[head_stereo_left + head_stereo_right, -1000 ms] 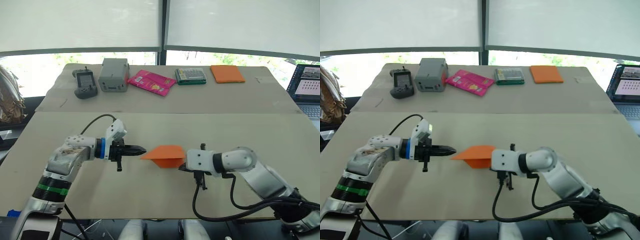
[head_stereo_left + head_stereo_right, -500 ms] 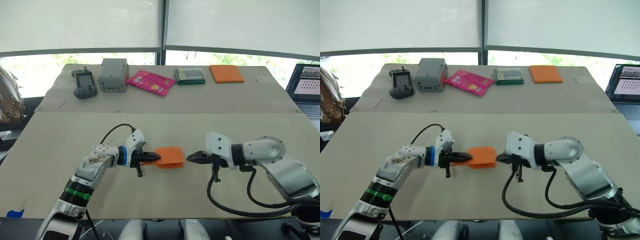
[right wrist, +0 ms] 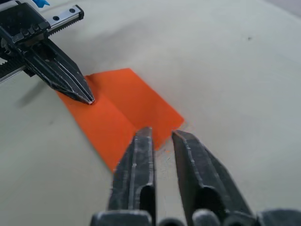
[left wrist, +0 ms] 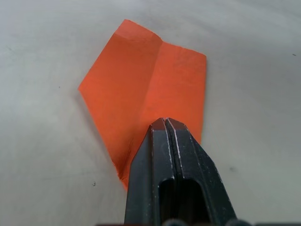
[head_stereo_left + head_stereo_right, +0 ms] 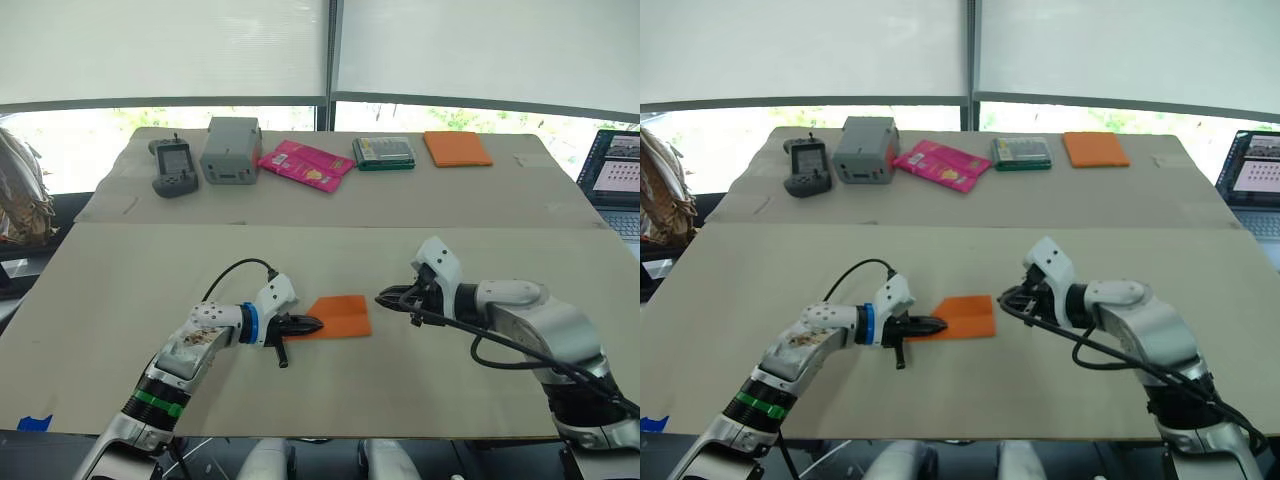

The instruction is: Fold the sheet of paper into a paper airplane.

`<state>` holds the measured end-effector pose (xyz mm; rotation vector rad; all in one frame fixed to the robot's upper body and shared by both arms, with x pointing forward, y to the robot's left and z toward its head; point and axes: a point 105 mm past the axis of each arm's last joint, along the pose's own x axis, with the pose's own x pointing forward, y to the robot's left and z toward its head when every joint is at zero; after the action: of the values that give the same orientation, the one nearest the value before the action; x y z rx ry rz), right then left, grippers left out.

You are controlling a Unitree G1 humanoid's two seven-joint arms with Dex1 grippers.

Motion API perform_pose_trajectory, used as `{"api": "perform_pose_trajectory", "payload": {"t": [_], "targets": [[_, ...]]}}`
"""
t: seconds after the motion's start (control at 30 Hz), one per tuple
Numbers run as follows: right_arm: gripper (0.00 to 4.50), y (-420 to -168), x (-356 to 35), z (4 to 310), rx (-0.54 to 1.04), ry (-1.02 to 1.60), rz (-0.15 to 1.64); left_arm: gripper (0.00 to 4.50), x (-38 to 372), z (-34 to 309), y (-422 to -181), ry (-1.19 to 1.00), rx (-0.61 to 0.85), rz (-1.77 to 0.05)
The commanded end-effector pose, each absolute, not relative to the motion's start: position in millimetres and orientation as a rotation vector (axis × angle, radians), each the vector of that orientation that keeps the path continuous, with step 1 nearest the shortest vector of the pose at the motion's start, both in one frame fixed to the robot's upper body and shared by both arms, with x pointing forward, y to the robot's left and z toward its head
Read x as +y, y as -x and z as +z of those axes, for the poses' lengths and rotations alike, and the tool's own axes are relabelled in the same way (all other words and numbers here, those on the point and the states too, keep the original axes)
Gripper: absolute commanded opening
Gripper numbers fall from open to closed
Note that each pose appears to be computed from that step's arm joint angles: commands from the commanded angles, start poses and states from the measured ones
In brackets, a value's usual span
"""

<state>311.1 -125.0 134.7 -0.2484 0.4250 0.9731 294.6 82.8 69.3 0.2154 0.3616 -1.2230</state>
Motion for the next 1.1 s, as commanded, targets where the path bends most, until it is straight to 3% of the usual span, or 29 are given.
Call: {"api": "perform_pose_trajectory", "payload": {"t": [0.03,0.13,0.47,0.7,0.73,1.0,1.1], "targets": [[2.29,-321,-117,143,0.398,0.212,1.007,0.00,82,55,-286,-0.238,0.415,-1.229],[3.31,-326,-110,133,0.448,0.190,1.052,0.00,83,55,-284,-0.239,0.413,-1.218],[3.31,-342,-98,113,0.531,0.125,1.174,0.00,95,55,-279,-0.252,0.419,-1.159],[3.31,-337,-91,112,0.538,0.110,1.278,0.00,103,54,-274,-0.265,0.430,-1.130],[2.75,-337,-91,115,0.522,0.114,1.286,0.00,105,55,-274,-0.269,0.433,-1.128],[0.04,-330,-95,129,0.429,0.156,1.331,0.00,113,54,-275,-0.279,0.447,-1.120],[0.04,-324,-96,131,0.384,0.218,1.349,0.00,113,54,-276,-0.282,0.448,-1.126]]}}
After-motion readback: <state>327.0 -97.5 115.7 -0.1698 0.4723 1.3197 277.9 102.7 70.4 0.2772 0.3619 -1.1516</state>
